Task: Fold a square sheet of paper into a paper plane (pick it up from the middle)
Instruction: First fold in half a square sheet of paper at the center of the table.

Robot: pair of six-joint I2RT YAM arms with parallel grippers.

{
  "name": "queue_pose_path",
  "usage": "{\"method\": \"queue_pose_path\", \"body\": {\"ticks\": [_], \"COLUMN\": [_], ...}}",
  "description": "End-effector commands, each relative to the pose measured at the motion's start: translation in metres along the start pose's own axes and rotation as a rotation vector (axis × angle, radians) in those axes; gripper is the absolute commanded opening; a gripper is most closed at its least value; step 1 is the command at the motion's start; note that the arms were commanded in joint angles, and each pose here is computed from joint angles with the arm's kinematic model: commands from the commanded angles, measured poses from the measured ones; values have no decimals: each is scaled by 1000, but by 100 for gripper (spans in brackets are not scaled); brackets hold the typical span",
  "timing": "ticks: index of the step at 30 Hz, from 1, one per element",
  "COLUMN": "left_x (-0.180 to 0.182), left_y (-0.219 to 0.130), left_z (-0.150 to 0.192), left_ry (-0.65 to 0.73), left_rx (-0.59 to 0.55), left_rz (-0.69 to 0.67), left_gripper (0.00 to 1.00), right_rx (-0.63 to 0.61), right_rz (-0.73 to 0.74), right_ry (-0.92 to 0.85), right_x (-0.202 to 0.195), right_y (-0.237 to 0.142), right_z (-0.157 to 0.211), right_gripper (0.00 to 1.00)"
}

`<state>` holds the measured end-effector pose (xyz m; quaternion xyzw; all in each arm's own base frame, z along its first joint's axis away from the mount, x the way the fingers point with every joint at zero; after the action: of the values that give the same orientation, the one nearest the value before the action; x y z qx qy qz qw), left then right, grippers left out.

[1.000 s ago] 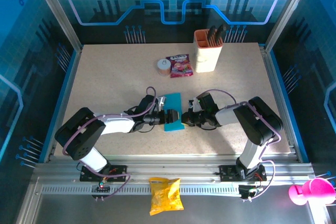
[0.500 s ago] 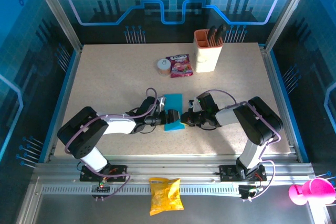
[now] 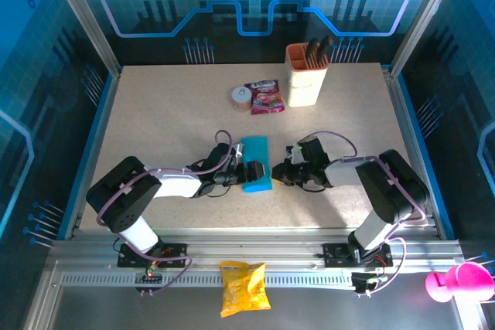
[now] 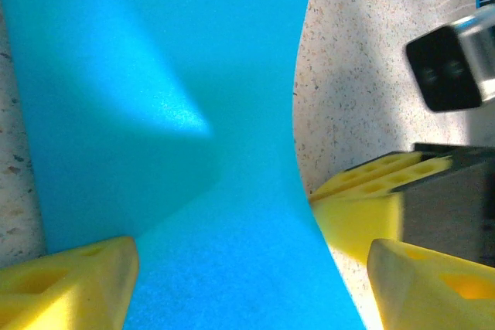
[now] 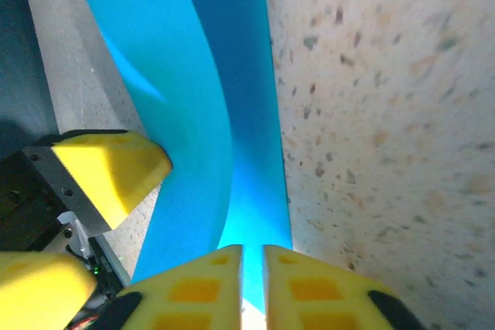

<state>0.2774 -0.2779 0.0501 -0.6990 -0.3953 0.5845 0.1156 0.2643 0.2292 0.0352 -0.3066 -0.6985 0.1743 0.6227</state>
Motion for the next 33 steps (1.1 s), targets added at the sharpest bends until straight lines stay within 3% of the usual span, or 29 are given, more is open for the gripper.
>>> {"method": "queue_pose_path", "body": {"ticks": [1, 10, 17, 19, 27, 33], "left_x": [3, -1, -2, -4, -15, -29], "left_y": [1, -1, -3, -4, -9, -24], "left_z": [3, 1, 1, 1, -2, -1], "left_ry": [2, 8, 9, 12, 32, 88], "left_rx": [0, -2, -4, -5, 3, 37], "left_rz": [-12, -6, -3, 0, 25, 47], "left_gripper": [78, 79, 79, 79, 81, 89], "right_rx": [-6, 17, 44, 49, 52, 58], "right_rz": [28, -26, -73, -85, -85, -38], "right_ry": [-14, -29, -7, -2, -9, -148], "right_x": [-2, 15, 20, 21, 19, 25], "right_y": [-12, -4, 14, 18, 15, 3], "right_z": [0, -2, 4, 5, 3, 0], "right_gripper": [22, 36, 36, 34, 2, 0]}}
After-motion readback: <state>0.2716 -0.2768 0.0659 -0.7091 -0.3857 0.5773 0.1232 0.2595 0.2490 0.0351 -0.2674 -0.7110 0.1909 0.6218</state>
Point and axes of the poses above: each hand's point on the last joint's axis, 136 mm out from that joint toward the fingers, its own y axis out along the fingers, its own x axis along the line the jaws close on, z = x × y, the point moved 1 cm from there along -y, back along the fingers, and after that the axes turned 5 degrees about -y, right-handed, at the moved point
